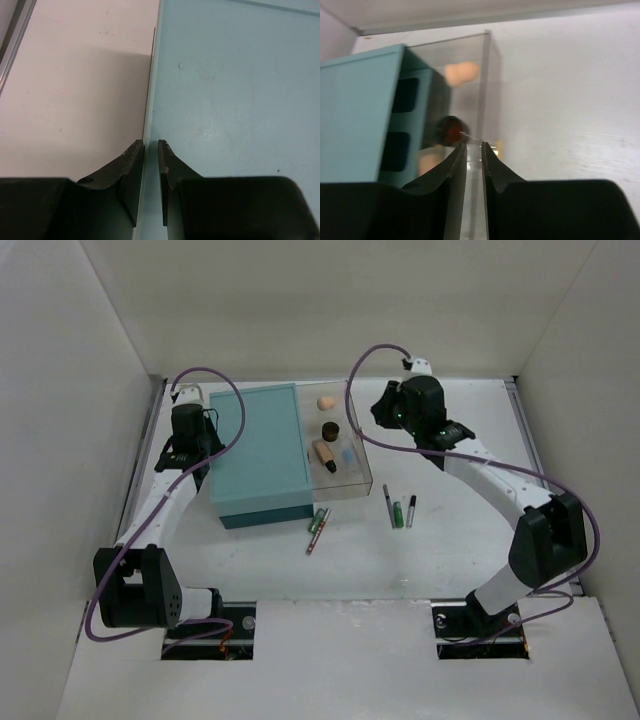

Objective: Organize the makeup

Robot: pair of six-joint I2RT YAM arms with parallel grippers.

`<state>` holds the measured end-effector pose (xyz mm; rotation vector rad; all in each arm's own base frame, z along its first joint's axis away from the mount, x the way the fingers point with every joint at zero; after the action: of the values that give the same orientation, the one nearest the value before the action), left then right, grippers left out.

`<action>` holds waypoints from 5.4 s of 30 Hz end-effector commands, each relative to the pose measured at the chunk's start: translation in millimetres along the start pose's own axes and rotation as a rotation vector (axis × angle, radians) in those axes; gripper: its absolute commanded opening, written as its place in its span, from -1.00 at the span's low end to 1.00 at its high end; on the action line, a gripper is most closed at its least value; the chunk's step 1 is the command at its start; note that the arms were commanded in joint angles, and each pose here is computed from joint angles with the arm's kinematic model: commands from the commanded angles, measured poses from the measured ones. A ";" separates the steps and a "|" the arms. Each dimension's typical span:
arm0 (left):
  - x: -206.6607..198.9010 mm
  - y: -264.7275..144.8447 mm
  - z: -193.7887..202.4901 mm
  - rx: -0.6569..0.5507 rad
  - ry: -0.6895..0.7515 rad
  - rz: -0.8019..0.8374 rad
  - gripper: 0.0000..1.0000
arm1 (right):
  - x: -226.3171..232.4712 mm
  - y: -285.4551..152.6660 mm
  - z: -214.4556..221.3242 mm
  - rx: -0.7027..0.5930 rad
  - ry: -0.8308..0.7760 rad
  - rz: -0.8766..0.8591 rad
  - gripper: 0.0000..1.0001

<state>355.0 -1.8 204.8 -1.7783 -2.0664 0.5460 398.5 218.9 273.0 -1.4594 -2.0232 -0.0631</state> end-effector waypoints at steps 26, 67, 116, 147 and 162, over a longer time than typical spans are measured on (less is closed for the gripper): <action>-14.3 37.9 65.8 0.265 0.032 0.127 -0.81 | 68.8 44.7 138.1 0.371 -0.053 -0.269 -0.58; -4.7 40.7 69.8 0.284 0.011 0.111 -0.83 | 51.7 83.0 144.2 0.399 0.361 -0.539 0.10; 1.2 38.6 67.4 0.284 0.007 0.084 -0.83 | 50.6 122.1 192.7 0.577 0.784 -0.606 -0.33; 3.8 35.4 67.4 0.281 0.006 0.065 -0.83 | -84.4 68.6 117.0 0.351 0.490 -0.049 -0.53; 3.3 30.5 62.0 0.258 0.009 0.061 -0.83 | -110.1 -23.1 114.0 0.247 0.189 0.320 0.30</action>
<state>395.7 16.6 201.4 -1.8413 -2.1087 0.5081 378.3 184.2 156.5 -1.3273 -1.6464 -0.0113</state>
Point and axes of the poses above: each gripper's point midway between its finger pads, its own y axis out along the fingers, its own x axis along the line the jaws close on, z = x × y, the point moved 5 cm from there along -y, back along the fingers, and after that the axes turned 10 degrees about y, right-handed, at the moved point
